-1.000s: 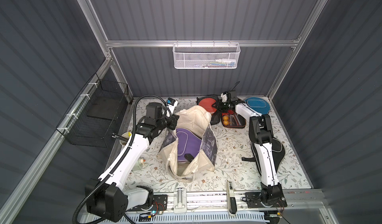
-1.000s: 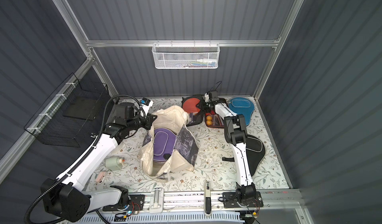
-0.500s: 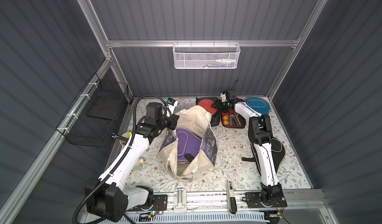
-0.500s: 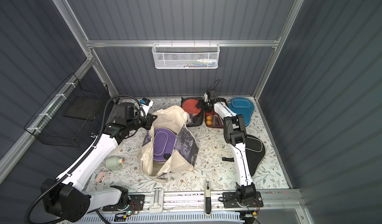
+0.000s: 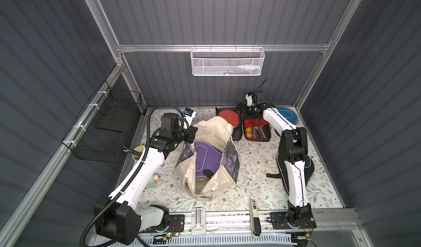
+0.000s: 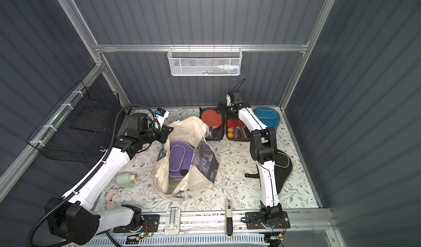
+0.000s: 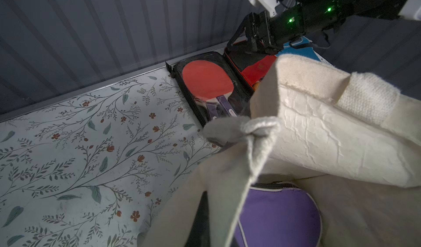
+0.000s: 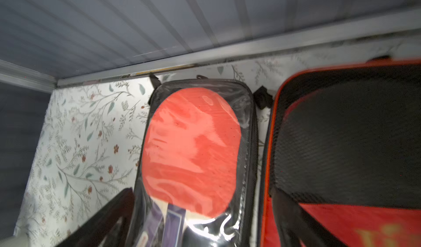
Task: Remove the ping pong set from the canvas bag
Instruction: Place the ping pong set at the center of the board, then adjust the canvas bag at the center of the board.
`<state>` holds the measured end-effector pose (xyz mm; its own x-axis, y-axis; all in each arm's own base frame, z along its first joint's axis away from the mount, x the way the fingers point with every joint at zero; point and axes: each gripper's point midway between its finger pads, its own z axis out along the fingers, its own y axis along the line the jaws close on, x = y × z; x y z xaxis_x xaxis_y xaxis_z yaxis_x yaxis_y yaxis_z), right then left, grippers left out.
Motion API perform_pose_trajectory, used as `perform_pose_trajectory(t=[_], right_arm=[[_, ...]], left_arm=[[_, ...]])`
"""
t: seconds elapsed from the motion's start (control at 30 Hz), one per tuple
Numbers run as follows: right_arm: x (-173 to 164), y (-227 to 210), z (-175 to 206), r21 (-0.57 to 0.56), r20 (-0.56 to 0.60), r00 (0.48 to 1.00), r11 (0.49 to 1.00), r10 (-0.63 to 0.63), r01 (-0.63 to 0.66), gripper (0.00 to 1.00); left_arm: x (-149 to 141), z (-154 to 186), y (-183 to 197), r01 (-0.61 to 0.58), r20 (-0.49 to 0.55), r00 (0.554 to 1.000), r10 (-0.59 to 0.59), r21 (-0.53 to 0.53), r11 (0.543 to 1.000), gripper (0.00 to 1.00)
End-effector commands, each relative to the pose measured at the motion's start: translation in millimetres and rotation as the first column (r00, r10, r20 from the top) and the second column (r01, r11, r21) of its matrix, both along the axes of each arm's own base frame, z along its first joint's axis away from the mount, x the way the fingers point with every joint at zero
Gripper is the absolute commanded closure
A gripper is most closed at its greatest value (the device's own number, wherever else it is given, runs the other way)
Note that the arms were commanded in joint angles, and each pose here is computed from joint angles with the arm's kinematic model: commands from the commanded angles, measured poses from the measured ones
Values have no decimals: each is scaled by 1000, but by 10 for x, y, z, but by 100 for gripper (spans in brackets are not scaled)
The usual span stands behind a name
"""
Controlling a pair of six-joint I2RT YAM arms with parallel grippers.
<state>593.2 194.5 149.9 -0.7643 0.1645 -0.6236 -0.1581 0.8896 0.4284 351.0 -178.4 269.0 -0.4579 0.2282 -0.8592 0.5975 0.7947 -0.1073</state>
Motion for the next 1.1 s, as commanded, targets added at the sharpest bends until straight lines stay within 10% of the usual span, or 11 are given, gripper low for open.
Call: perform_pose_trajectory(t=[0.0,0.7,1.07], right_arm=[[-200,-10,223,-25,23,999,999,44,-44,1],[-2823,180,1457,-42,212,944,967,253,-250,1],[-3131,652,1374,-60,196,942,963,271,-264,1]], left_arm=[[-8,291,-81,41,88,995,-36,-55,998,100],[-25,177,89,-76,34,996,77,-50,996,100],[-134,253,128,-88,46,995,92,-83,993,100]])
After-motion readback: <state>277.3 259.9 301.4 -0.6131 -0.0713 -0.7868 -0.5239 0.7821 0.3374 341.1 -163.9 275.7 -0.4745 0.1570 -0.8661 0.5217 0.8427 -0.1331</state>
